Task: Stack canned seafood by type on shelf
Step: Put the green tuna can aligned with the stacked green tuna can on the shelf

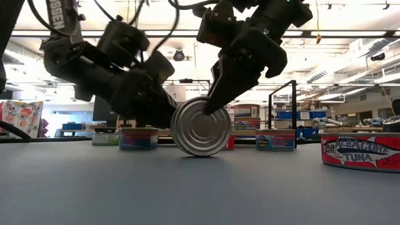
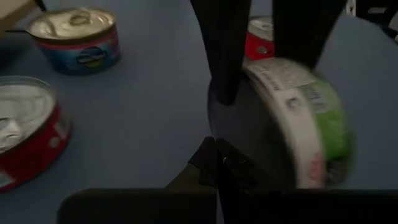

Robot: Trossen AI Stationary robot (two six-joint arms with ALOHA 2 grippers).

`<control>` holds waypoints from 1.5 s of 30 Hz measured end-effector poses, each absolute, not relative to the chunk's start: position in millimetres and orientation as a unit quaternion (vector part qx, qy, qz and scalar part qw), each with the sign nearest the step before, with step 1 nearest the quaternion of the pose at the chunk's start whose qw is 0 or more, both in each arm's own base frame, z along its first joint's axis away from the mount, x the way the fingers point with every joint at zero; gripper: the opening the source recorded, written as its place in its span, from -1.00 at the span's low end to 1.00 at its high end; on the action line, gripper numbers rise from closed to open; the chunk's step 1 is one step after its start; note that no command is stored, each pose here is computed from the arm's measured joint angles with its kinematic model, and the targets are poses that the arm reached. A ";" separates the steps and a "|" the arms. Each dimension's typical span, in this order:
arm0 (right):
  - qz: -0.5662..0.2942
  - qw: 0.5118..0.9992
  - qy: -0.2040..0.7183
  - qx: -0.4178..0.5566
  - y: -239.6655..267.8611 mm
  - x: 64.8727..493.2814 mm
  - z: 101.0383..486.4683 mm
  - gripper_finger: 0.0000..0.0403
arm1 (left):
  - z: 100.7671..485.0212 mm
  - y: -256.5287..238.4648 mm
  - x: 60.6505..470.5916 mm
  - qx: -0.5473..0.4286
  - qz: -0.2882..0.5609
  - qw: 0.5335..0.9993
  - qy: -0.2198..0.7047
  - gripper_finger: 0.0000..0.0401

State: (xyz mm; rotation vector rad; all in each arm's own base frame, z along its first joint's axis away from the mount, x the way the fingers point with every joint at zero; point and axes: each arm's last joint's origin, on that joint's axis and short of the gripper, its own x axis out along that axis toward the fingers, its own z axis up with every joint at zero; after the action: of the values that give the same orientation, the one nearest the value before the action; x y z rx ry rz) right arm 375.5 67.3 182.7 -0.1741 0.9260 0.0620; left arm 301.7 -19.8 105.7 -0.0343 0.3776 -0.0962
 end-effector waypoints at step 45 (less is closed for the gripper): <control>-0.172 0.786 0.480 -0.351 20.7 387.7 235.9 -0.29 | 134.7 -10.6 238.1 -0.056 0.063 0.993 0.079 -1.00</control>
State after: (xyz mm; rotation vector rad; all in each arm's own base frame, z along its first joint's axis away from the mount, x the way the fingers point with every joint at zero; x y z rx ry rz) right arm 387.7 20.7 235.9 -0.7570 1.0346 -0.3706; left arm 238.1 -10.6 134.7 -0.1115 0.1577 0.1253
